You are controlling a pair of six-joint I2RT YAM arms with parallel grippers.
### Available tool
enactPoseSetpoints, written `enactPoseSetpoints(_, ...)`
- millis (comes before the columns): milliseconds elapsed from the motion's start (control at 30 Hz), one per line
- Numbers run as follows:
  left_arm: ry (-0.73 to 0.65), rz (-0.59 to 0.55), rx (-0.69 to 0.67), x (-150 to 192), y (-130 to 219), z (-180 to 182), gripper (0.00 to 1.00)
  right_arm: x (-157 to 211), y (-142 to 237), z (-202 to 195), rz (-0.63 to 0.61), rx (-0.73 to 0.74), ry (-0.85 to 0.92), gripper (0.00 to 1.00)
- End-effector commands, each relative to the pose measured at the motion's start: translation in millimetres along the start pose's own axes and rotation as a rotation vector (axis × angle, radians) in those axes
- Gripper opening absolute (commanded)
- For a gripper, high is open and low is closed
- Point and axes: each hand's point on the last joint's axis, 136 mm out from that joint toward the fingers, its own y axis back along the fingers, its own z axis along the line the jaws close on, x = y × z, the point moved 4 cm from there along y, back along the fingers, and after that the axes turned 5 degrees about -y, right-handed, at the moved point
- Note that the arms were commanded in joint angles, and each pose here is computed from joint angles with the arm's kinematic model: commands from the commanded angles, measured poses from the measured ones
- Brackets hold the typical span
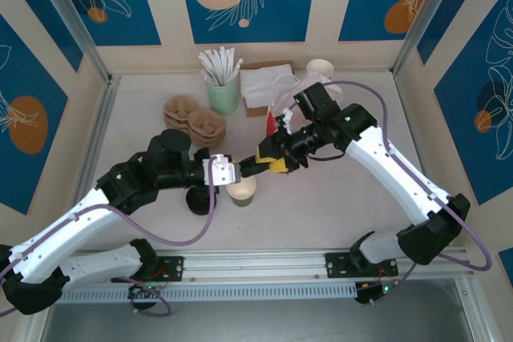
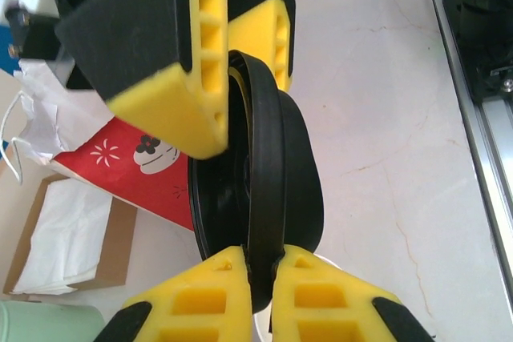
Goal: Pack the takeout coffee
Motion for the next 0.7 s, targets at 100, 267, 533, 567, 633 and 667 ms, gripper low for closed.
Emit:
enactPoseSetpoints(100,0.142,0.018,-0.024,7,1,0,0.06,8,19,-5,-0.046,-0.031,0.024,0.43)
enactPoseSetpoints(267,0.229,0.020,-0.054,7,4,6,0.06,11,28,-14,-0.092,-0.019,0.026,0.48)
enactPoseSetpoints(533,0.450,0.074,-0.057,14,4,14,0.03,22,41,-16,-0.197,-0.020,0.099,0.49)
enactPoseSetpoints(567,0.476,0.075,-0.065,15,5,15,0.03,24,41,-17,-0.210,-0.030,0.108,0.49)
enactPoseSetpoints(633,0.516,0.076,-0.088,20,8,17,0.03,25,38,-19,-0.219,-0.053,0.111,0.49)
enactPoseSetpoints(667,0.537,0.075,-0.102,22,11,18,0.03,26,35,-20,-0.221,-0.062,0.115,0.49)
